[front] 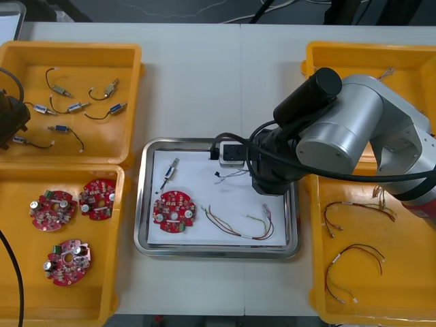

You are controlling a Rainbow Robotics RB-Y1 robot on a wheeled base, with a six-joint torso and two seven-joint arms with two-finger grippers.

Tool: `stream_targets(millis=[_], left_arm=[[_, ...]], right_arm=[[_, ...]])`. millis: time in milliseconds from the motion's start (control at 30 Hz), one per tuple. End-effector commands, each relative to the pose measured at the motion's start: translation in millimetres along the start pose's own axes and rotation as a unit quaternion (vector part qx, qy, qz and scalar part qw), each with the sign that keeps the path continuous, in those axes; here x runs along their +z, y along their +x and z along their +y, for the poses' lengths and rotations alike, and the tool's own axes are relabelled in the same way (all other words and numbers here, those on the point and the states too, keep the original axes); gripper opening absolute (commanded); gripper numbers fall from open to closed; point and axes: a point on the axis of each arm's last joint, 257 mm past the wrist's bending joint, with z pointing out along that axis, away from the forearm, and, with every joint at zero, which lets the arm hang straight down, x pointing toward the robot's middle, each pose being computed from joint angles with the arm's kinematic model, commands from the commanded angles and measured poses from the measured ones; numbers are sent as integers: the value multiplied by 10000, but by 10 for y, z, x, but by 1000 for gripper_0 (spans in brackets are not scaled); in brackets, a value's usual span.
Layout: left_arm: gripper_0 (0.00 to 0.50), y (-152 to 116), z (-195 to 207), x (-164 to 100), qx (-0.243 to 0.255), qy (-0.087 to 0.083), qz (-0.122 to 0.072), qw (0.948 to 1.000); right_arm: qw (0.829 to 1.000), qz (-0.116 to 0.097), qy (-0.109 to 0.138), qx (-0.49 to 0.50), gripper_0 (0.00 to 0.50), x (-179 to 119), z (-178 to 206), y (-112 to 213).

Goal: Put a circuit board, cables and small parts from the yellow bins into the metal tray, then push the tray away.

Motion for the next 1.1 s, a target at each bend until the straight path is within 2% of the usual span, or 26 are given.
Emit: stream_targets(millis=[33, 367, 433, 533, 700, 733, 767, 833, 900, 933, 1100], left_arm=[[500, -137, -246, -177, 133, 324, -137, 9993], [500, -216, -279, -132, 32, 395, -225, 9990], [500, -206, -282, -111, 29, 394, -211, 9990], [500, -151, -328, -105, -33, 499, -99, 9987], [500, -104, -380, -99, -41, 568, -53, 9984], [500, -82, -393, -92, -40, 583, -36, 9983], [500, -76, -400, -90, -38, 591, -34, 9982], [500, -44, -429, -81, -22, 620, -18, 9981], [500, -34, -445, -74, -20, 642, -19, 9979], [500, -20, -446, -59, -21, 636, -9, 9980], [500, -28, -451, -2, -6, 646, -50, 9979]], right_arm=[[9994, -62, 1, -348, 0, 113, -27, -130], [9992, 72, -126, -379, 0, 347, -30, -137], [9992, 102, -145, -365, 0, 368, -42, -127], [9992, 126, -197, -319, 0, 412, -34, -103], [9994, 135, -189, -271, 9, 411, -48, -100], [9994, 135, -188, -256, 104, 411, -48, -100], [9995, 128, -189, -234, 172, 408, -50, -103], [9996, 111, -164, -202, 389, 383, -84, -109], [9997, 86, -152, -168, 467, 349, -118, -120], [9997, 87, -150, -159, 484, 322, -137, -125], [9998, 69, -157, -41, 489, 130, -209, -133]])
